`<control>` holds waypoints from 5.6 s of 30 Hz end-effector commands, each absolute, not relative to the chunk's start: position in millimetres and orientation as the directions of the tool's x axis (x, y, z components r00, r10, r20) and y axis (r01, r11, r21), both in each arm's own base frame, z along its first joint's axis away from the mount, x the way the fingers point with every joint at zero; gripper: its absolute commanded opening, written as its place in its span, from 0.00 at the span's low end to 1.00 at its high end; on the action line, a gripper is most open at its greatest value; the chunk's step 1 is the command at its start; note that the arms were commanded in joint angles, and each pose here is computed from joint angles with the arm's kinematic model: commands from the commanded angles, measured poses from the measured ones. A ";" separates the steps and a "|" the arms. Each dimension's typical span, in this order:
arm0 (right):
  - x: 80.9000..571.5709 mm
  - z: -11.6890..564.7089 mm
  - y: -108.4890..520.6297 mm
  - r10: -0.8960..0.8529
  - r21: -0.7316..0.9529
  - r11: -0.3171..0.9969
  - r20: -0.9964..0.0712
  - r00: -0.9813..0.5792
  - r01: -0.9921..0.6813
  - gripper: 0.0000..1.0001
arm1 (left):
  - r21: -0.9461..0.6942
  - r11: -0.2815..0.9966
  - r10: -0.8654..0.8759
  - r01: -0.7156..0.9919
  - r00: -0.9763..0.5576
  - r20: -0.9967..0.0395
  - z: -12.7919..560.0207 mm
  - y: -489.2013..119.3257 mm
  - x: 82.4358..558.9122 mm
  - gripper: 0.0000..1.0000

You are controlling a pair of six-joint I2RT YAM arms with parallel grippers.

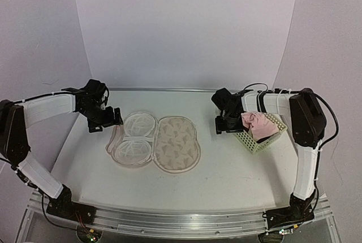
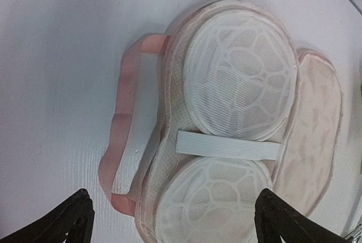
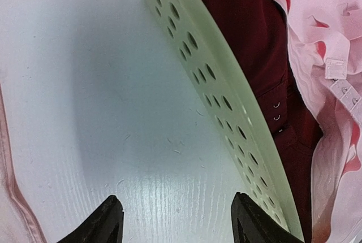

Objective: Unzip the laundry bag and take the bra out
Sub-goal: Move the bin to the corner of the board, then move the laundry bag to the center of the board, then close the laundry bag at the center of the board.

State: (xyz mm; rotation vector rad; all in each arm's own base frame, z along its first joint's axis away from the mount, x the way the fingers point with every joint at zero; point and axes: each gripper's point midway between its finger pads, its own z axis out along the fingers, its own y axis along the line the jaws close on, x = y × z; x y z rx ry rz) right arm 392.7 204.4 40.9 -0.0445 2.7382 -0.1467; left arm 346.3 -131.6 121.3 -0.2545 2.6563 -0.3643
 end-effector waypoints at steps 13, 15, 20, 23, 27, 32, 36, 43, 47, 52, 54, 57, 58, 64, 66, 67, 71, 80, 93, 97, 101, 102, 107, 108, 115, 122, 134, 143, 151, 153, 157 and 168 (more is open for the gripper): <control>364.2 114.4 286.0 -0.026 0.254 0.954 -0.463 -0.886 -0.160 0.66 | -0.341 0.936 -0.195 -0.088 -0.936 -0.294 70.9 -160.2 373.1 1.00; 362.5 116.9 293.1 -0.034 0.260 0.950 -0.467 -0.883 -0.174 0.66 | -0.342 0.935 -0.195 -0.095 -0.942 -0.272 62.2 -160.8 369.7 0.99; 359.7 116.3 300.2 -0.045 0.267 0.945 -0.464 -0.885 -0.188 0.66 | -0.355 0.929 -0.194 -0.107 -0.956 -0.219 45.1 -163.5 357.2 1.00; 358.8 116.3 302.6 -0.051 0.270 0.943 -0.463 -0.885 -0.196 0.66 | -0.364 0.926 -0.189 -0.106 -0.961 -0.202 39.3 -166.5 349.5 1.00; 358.7 115.1 304.6 -0.058 0.272 0.941 -0.460 -0.886 -0.203 0.66 | -0.380 0.920 -0.179 -0.099 -0.967 -0.180 33.1 -174.7 337.6 0.99; 359.4 112.0 307.7 -0.064 0.276 0.939 -0.452 -0.890 -0.207 0.67 | -0.381 0.920 -0.159 -0.088 -0.974 -0.160 24.8 -189.0 322.3 0.99; 360.4 106.7 312.2 -0.068 0.286 0.934 -0.440 -0.895 -0.212 0.67 | -0.382 0.921 -0.141 -0.072 -0.978 -0.155 23.7 -202.7 310.4 0.99; 362.3 88.9 320.2 -0.085 0.295 0.930 -0.413 -0.907 -0.221 0.66 | -0.400 0.915 -0.127 -0.061 -0.982 -0.141 24.6 -221.3 284.4 0.99; 367.9 77.8 322.5 -0.115 0.269 0.932 -0.413 -0.903 -0.242 0.66 | -0.415 0.907 -0.138 -0.068 -0.980 -0.141 28.8 -222.2 273.3 0.99; 386.2 68.9 321.3 -0.126 0.254 0.935 -0.418 -0.900 -0.248 0.65 | -0.427 0.901 -0.145 -0.072 -0.979 -0.141 33.9 -223.3 261.5 0.99; 395.2 66.1 321.5 -0.127 0.259 0.932 -0.417 -0.900 -0.251 0.64 | -0.433 0.899 -0.151 -0.073 -0.977 -0.148 37.3 -223.2 260.1 1.00; 409.4 60.6 322.6 -0.130 0.265 0.929 -0.417 -0.899 -0.257 0.62 | -0.444 0.893 -0.162 -0.075 -0.973 -0.162 44.5 -222.3 258.9 0.99; 413.8 59.9 323.1 -0.130 0.267 0.928 -0.420 -0.898 -0.259 0.62 | -0.448 0.891 -0.167 -0.078 -0.972 -0.164 46.6 -221.8 258.2 0.99; 431.2 40.9 321.4 -0.137 0.276 0.925 -0.400 -0.906 -0.262 0.60 | -0.476 0.874 -0.202 -0.094 -0.962 -0.181 59.0 -216.7 251.2 0.99; 435.2 37.6 324.5 -0.148 0.277 0.921 -0.402 -0.904 -0.274 0.58 | -0.486 0.869 -0.212 -0.096 -0.958 -0.191 64.1 -215.4 250.0 1.00; 437.5 37.9 325.5 -0.152 0.277 0.919 -0.406 -0.901 -0.280 0.57 | -0.494 0.865 -0.217 -0.094 -0.956 -0.197 67.9 -215.4 250.0 0.99; 445.1 38.9 329.9 -0.154 0.289 0.912 -0.415 -0.897 -0.290 0.54 | -0.517 0.851 -0.239 -0.091 -0.944 -0.227 82.8 -214.4 251.9 0.99; 445.8 25.4 332.3 -0.164 0.302 0.907 -0.391 -0.906 -0.295 0.46 | -0.532 0.842 -0.276 -0.087 -0.917 -0.287 112.0 -207.8 255.5 1.00; 431.8 10.3 325.0 -0.192 0.293 0.906 -0.359 -0.913 -0.306 0.32 | -0.512 0.854 -0.294 -0.097 -0.900 -0.321 125.5 -197.7 255.2 1.00; 428.5 6.9 320.2 -0.204 0.276 0.909 -0.359 -0.911 -0.312 0.24 | -0.506 0.857 -0.293 -0.095 -0.898 -0.328 127.5 -196.7 256.1 1.00; 425.8 3.6 315.1 -0.223 0.252 0.911 -0.362 -0.905 -0.326 0.14 | -0.502 0.860 -0.293 -0.093 -0.896 -0.335 130.5 -196.2 258.1 1.00; 425.4 3.2 314.0 -0.229 0.245 0.911 -0.364 -0.903 -0.331 0.10 | -0.501 0.861 -0.293 -0.093 -0.895 -0.337 131.2 -196.0 258.4 1.00; 422.3 -0.2 306.4 -0.258 0.209 0.913 -0.369 -0.893 -0.350 0.00 | -0.496 0.864 -0.291 -0.090 -0.893 -0.344 133.2 -195.8 260.4 1.00; 422.0 1.3 305.9 -0.260 0.207 0.912 -0.373 -0.891 -0.353 0.00 | -0.495 0.864 -0.290 -0.090 -0.893 -0.344 132.9 -195.9 260.6 1.00; 425.5 31.0 308.4 -0.258 0.215 0.901 -0.430 -0.865 -0.376 0.00 | -0.496 0.865 -0.288 -0.080 -0.888 -0.359 140.0 -198.4 266.0 1.00; 428.5 66.9 302.2 -0.246 0.190 0.905 -0.496 -0.833 -0.380 0.00 | -0.498 0.865 -0.282 -0.056 -0.876 -0.391 157.5 -202.9 276.6 1.00; 431.5 156.8 295.1 -0.209 0.174 0.899 -0.635 -0.743 -0.401 0.00 | -0.485 0.874 -0.254 -0.014 -0.865 -0.433 177.7 -209.6 290.7 1.00; 426.3 236.7 315.1 -0.137 0.291 0.838 -0.708 -0.693 -0.462 0.00 | -0.470 0.883 -0.229 0.009 -0.866 -0.445 179.5 -213.2 296.7 1.00; 409.5 269.3 361.8 -0.124 0.384 0.750 -0.718 -0.685 -0.538 0.00 | -0.444 0.895 -0.189 0.042 -0.866 -0.463 180.0 -216.4 302.6 1.00; 404.2 264.0 374.0 -0.135 0.392 0.742 -0.708 -0.693 -0.544 0.00 | -0.444 0.894 -0.184 0.050 -0.864 -0.468 182.2 -217.4 303.7 1.00; 395.3 249.7 393.3 -0.151 0.405 0.735 -0.684 -0.714 -0.544 0.00 | -0.446 0.893 -0.179 0.058 -0.863 -0.472 184.3 -218.4 304.1 1.00; 397.5 199.0 424.7 -0.128 0.447 0.768 -0.595 -0.794 -0.459 0.00 | -0.449 0.891 -0.170 0.072 -0.863 -0.476 187.0 -219.9 303.7 1.00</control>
